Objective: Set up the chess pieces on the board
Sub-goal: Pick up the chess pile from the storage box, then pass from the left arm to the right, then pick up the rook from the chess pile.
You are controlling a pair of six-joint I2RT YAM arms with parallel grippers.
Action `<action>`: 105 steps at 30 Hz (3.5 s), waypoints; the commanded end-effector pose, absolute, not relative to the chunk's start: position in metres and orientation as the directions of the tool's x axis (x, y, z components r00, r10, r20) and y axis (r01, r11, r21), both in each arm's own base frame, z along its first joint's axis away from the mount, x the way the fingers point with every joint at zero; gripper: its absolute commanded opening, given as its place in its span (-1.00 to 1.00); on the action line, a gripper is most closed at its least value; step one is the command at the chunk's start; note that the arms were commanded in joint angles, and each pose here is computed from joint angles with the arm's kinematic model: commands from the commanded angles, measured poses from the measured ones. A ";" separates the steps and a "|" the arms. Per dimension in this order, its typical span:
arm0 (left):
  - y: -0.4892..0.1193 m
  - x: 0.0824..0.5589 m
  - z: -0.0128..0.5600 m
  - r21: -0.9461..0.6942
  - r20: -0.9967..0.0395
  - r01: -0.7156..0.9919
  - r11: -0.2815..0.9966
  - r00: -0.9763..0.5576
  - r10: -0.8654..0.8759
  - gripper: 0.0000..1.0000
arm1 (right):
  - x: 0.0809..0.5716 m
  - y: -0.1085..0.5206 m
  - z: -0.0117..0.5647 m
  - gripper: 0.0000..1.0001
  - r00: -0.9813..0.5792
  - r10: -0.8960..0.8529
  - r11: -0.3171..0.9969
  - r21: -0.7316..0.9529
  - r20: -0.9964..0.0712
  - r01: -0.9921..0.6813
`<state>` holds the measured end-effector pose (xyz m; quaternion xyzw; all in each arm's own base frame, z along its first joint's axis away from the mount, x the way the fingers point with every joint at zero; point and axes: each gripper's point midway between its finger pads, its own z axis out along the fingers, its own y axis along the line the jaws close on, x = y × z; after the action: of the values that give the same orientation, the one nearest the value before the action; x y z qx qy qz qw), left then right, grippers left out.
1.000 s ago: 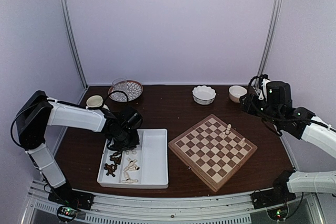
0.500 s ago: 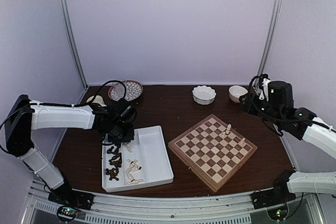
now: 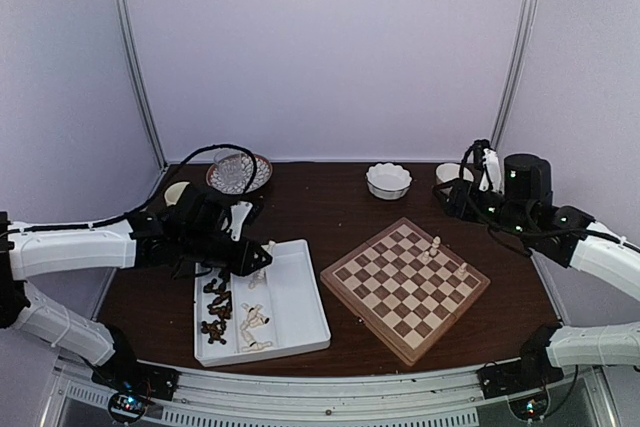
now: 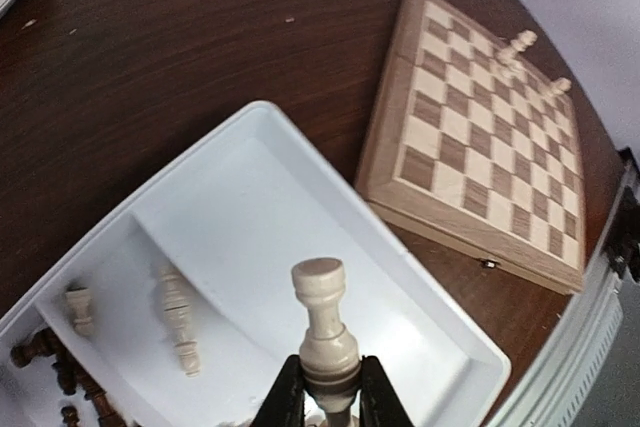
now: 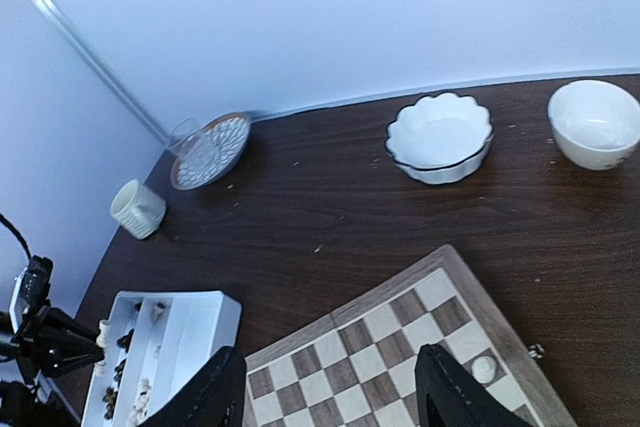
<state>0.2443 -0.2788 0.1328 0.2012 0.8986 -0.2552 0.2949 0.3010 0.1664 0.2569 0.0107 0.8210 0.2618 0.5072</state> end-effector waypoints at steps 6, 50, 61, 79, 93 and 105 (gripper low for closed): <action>-0.355 0.182 0.213 -0.255 -0.898 0.918 0.304 -0.342 0.278 -0.83 | 0.258 0.263 0.286 0.32 -0.490 0.113 0.653 0.436 -0.864 -0.619; -0.407 0.157 0.208 -0.054 -0.932 0.992 0.114 -0.091 0.351 -0.83 | 0.171 0.377 0.233 -0.27 -0.439 -0.358 0.259 0.364 -0.824 -0.895; -0.408 0.154 0.208 -0.058 -0.930 0.993 0.102 -0.090 0.356 -0.83 | 0.166 0.382 0.232 -0.54 -0.439 -0.367 0.235 0.375 -0.820 -0.897; -0.409 0.150 0.211 -0.055 -0.932 0.995 0.086 -0.082 0.353 -0.74 | 0.171 0.383 0.227 -0.82 -0.451 -0.378 0.265 0.372 -0.809 -0.889; -0.404 0.156 0.211 -0.047 -0.940 0.990 0.135 -0.089 0.329 0.13 | 0.172 0.371 0.248 -0.95 -0.417 -0.296 0.281 0.338 -0.860 -0.898; -0.404 0.162 0.209 -0.044 -0.936 0.985 0.170 -0.100 0.338 -0.35 | 0.171 0.369 0.251 -0.95 -0.412 -0.288 0.280 0.336 -0.864 -0.900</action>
<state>0.1579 -0.4019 0.1969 0.5284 0.6441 -0.3815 0.4004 0.1706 0.3706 0.2435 -0.4174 0.7257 0.4323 0.3351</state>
